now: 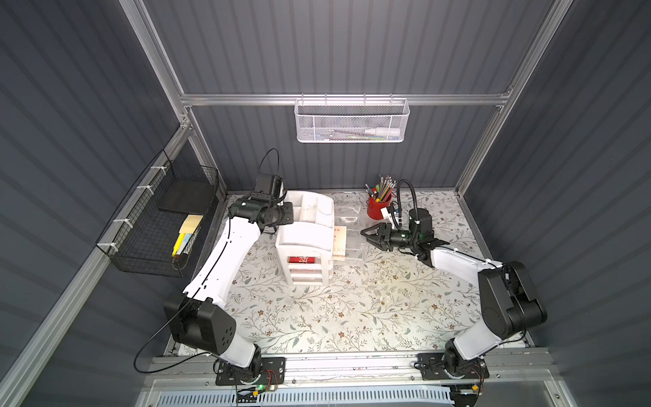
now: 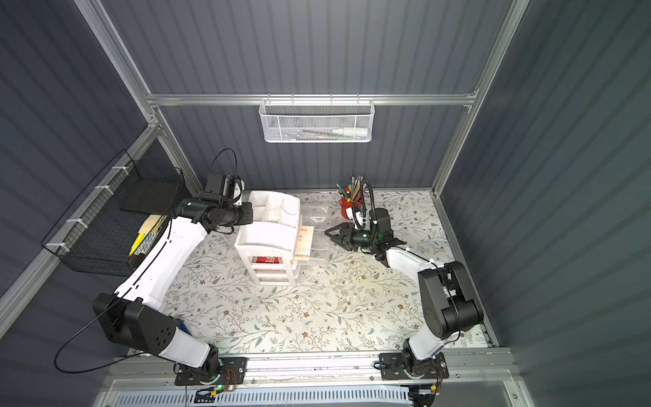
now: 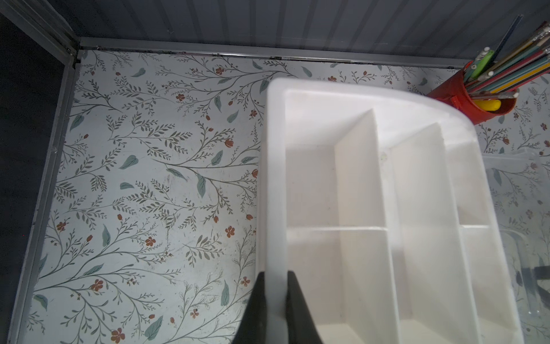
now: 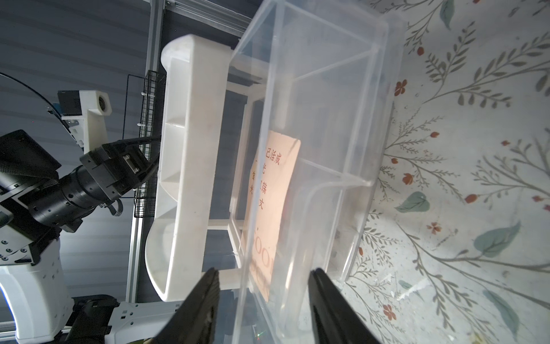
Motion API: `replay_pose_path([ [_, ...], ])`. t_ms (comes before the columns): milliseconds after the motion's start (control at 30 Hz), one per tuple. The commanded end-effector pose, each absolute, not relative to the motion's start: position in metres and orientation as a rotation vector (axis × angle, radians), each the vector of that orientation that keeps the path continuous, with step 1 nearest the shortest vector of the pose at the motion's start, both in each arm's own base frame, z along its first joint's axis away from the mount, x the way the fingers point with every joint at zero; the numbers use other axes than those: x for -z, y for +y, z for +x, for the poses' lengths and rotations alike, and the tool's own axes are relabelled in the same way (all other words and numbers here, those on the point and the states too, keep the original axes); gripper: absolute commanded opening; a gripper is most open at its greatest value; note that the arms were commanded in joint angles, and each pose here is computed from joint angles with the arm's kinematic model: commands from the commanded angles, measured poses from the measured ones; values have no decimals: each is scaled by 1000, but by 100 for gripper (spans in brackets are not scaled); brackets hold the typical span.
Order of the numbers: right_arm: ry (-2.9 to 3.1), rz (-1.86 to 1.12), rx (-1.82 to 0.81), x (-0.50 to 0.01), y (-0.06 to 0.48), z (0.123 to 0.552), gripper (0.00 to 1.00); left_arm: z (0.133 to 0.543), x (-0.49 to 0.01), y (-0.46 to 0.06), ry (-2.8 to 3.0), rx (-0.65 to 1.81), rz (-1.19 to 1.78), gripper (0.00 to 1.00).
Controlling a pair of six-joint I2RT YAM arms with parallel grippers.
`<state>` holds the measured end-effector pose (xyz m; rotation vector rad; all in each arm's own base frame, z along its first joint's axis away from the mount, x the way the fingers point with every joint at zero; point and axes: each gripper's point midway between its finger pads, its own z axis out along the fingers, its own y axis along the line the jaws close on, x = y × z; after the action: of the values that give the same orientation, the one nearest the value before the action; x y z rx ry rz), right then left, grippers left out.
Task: Take the postcards out of the drawer
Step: Open the drawer in the storage box.
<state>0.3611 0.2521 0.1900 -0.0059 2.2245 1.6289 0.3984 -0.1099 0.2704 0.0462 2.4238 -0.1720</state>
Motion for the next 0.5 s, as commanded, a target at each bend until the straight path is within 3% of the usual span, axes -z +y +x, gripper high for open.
replay_pose_path([
  [0, 2202, -54, -1597, -203, 251, 364, 56, 391, -283, -98, 2389, 136, 12, 0],
  [467, 2291, -46, -1180, -234, 218, 364, 66, 379, -287, -94, 2377, 167, -51, 0],
])
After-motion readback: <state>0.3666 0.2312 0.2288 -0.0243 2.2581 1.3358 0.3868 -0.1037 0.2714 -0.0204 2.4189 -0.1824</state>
